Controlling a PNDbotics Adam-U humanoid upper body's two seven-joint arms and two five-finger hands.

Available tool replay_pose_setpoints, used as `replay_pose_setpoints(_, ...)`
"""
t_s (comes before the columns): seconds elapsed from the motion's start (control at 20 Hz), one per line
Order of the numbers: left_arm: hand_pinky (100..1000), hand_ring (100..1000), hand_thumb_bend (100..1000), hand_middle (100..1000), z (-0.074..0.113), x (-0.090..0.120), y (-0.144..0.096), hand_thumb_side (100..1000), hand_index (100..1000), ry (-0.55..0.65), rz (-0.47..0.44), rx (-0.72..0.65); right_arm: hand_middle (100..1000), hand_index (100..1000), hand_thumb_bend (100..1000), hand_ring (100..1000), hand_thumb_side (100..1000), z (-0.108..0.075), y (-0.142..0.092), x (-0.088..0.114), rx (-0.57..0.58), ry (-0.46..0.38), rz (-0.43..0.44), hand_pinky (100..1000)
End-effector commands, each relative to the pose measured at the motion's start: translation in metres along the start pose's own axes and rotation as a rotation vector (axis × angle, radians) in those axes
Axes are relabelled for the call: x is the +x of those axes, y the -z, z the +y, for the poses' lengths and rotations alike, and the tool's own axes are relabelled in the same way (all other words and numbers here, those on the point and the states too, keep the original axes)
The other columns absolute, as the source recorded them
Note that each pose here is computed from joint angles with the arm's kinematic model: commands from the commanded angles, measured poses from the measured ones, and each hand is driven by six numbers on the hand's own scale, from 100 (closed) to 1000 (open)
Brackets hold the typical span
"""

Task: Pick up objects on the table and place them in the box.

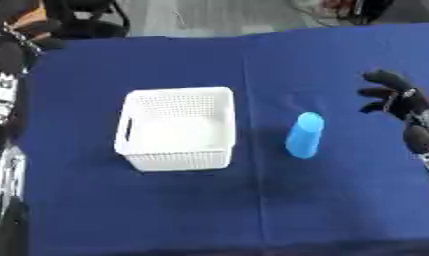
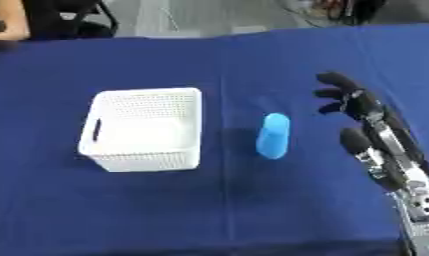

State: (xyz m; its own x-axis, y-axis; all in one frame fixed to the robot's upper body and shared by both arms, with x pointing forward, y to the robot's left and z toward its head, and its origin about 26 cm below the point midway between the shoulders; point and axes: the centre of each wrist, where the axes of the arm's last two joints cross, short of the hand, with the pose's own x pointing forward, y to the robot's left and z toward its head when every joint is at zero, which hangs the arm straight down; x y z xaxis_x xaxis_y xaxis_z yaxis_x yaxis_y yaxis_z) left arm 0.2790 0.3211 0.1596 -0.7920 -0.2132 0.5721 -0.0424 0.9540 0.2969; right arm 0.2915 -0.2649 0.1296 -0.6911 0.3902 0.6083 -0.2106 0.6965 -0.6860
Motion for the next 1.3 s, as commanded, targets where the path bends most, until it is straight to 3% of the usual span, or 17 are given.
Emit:
replay_pose_setpoints(0.05,735,775,1000,898,0.002,0.006,0.003,736,954,0.008,-0.021,-0.006,915,1000,603,843,1000,-0.006,0.001,0.005,0.002,-0.024,-0.014,716)
replay_pose_setpoints(0.55,734,776,1000,898,0.002,0.005,0.003,739,951,0.006,-0.02,-0.008,918,1000,607,844,1000,-0.006,0.002,0.005,0.005,-0.025,-0.016,716)
replay_pose_setpoints(0.65,735,776,1000,898,0.002,0.005,0.003,739,951,0.006,-0.02,-0.007,926,1000,646,848,996,-0.006,0.002,0.005,0.007,-0.026,-0.017,717)
replay_pose_setpoints(0.75,735,776,1000,898,0.003,0.005,0.003,739,951,0.007,-0.02,-0.008,927,1000,725,855,917,-0.007,0.002,0.006,0.018,-0.045,-0.015,736)
replay_pose_setpoints(0.8,735,777,1000,898,0.003,0.005,0.003,739,951,0.008,-0.019,-0.008,924,1000,797,859,864,-0.01,0.002,0.007,0.032,-0.076,-0.013,752)
replay_pose_setpoints(0.9,735,777,1000,898,0.003,0.006,0.003,737,950,0.01,-0.019,-0.006,910,1000,868,864,786,-0.02,0.003,0.016,0.088,-0.23,-0.008,786)
replay_pose_setpoints(1.05,735,777,1000,898,0.003,0.006,0.003,740,950,0.01,-0.018,-0.009,895,995,890,863,795,-0.028,0.005,0.023,0.138,-0.417,0.003,807)
replay_pose_setpoints(1.3,735,777,1000,898,0.003,0.006,0.003,737,948,0.007,-0.021,-0.012,892,994,891,863,791,-0.028,0.006,0.024,0.133,-0.517,0.002,807)
